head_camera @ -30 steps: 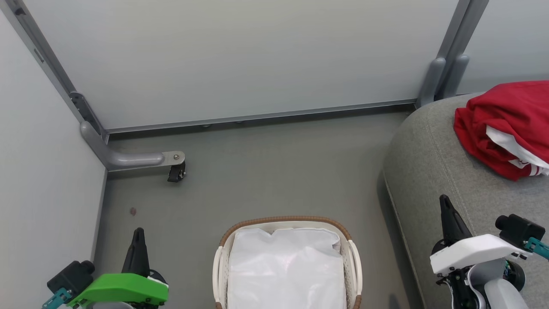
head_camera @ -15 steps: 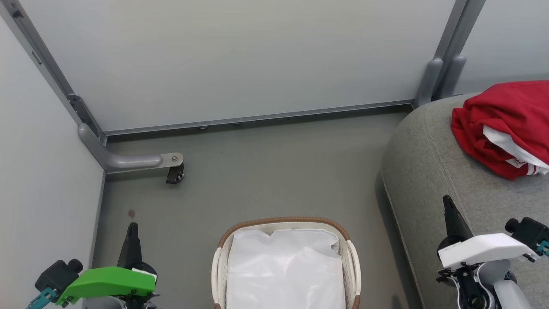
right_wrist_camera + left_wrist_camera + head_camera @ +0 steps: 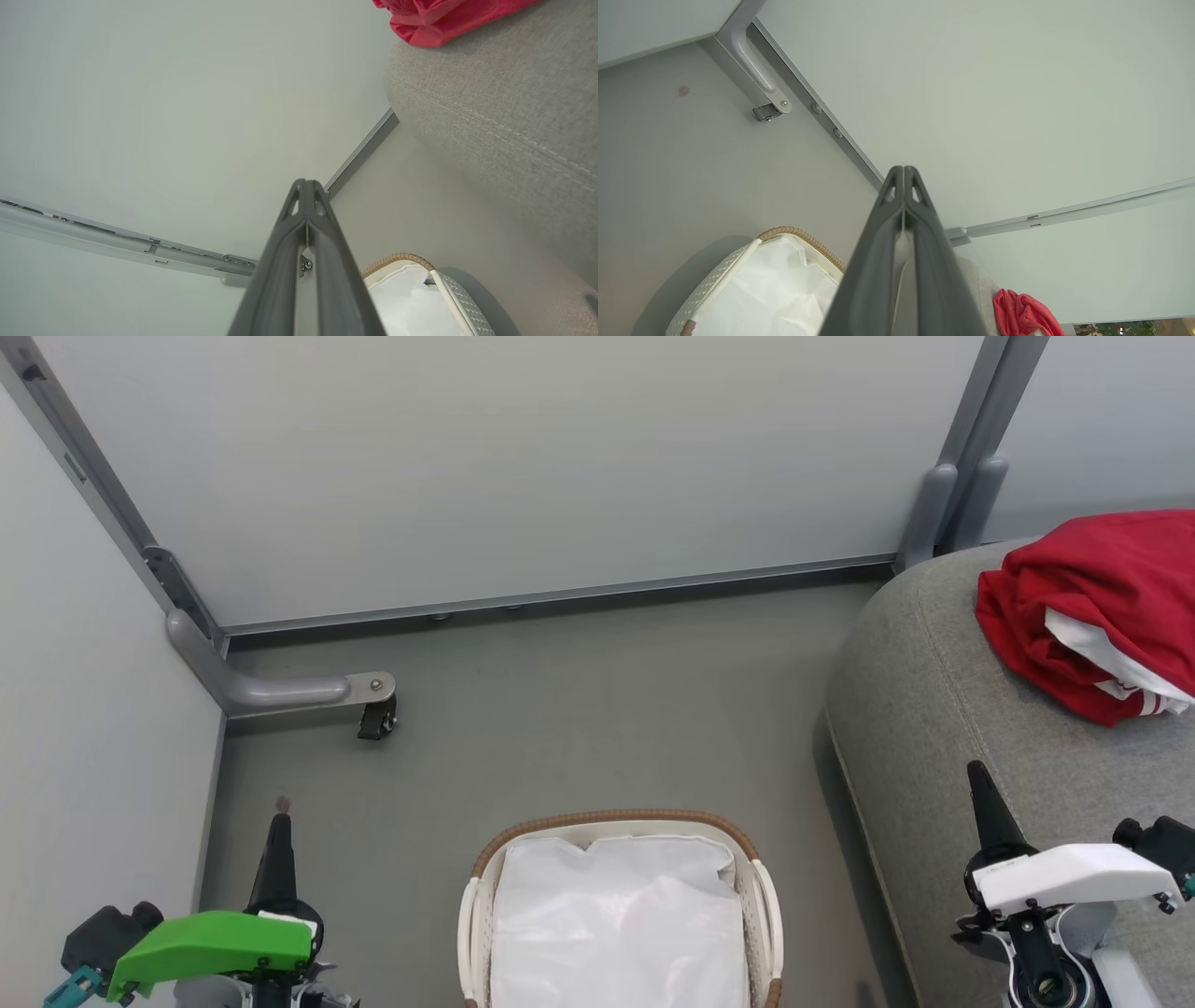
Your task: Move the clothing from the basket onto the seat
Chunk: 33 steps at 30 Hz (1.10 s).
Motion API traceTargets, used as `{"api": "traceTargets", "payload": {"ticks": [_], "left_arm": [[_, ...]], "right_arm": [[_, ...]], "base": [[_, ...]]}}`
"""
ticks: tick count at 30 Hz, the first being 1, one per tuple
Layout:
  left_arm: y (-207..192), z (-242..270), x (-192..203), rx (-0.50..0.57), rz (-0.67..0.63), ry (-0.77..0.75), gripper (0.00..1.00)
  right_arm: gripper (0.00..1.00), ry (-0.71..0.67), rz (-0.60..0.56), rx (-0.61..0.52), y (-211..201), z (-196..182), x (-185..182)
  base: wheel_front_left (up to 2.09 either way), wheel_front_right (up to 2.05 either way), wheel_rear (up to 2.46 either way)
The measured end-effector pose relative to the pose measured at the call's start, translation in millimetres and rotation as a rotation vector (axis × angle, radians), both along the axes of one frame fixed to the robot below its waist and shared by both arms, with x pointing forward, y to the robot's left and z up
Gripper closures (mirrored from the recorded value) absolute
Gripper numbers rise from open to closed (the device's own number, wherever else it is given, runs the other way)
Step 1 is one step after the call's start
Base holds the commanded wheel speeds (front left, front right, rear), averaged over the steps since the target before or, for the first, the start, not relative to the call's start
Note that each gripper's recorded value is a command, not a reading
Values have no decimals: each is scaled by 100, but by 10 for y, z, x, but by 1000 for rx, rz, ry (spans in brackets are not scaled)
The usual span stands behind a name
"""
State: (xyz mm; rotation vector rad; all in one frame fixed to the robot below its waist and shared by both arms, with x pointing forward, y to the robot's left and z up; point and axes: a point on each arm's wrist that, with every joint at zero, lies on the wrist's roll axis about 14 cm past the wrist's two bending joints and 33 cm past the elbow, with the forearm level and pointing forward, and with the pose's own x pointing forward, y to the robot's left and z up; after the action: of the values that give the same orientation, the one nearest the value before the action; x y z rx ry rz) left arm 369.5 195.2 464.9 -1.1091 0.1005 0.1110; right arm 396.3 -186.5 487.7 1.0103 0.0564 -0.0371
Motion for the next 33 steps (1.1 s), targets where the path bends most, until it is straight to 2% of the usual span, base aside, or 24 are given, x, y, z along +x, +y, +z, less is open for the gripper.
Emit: {"api": "traceTargets", "payload": {"ticks": [33], "left_arm": [[30, 197, 103, -267, 8, -65, 100]], "right_arm": [[100, -23, -14, 325, -67, 93, -29]], "base": [[0, 0, 0]]}}
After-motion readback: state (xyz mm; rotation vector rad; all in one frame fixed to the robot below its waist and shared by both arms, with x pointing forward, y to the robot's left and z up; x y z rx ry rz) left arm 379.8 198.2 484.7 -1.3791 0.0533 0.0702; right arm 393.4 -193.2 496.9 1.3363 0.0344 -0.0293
